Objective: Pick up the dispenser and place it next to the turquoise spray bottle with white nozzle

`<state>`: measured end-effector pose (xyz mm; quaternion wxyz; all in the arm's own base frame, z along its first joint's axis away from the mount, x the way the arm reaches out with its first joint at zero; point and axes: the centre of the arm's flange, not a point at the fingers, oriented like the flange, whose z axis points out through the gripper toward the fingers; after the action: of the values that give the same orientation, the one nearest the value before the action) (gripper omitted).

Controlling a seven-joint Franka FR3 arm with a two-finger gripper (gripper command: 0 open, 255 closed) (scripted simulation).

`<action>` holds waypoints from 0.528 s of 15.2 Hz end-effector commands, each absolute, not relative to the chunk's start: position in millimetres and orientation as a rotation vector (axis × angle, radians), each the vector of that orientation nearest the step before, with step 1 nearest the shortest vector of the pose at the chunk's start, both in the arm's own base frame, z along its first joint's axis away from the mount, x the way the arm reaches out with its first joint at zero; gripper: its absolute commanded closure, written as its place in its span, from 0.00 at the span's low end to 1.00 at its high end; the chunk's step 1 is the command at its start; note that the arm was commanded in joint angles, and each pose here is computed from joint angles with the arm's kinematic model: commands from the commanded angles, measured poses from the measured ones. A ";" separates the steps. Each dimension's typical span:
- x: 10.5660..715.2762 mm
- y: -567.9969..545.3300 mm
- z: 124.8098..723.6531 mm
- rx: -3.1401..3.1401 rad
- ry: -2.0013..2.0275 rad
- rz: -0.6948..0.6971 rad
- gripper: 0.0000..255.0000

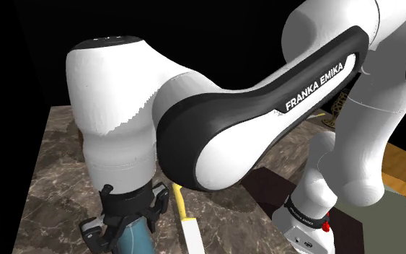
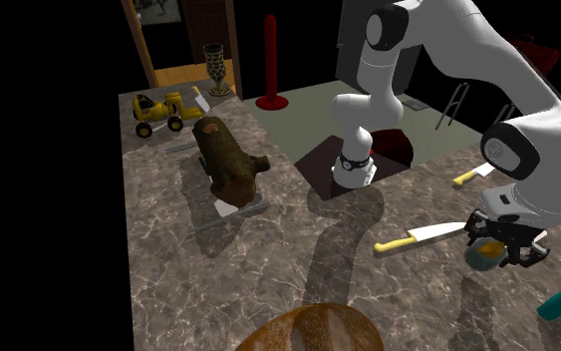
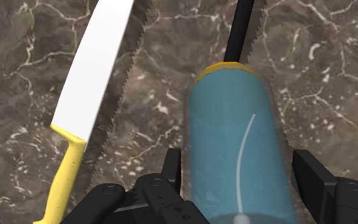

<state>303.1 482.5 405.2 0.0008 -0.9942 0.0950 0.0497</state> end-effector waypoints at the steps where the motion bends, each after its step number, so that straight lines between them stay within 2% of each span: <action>1: 303.9 483.1 393.8 -3.121 0.298 0.155 1.00; 8: 303.9 483.1 356.8 -3.121 0.298 0.155 1.00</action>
<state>306.6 482.3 367.1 0.0050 -0.9943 0.0962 0.0456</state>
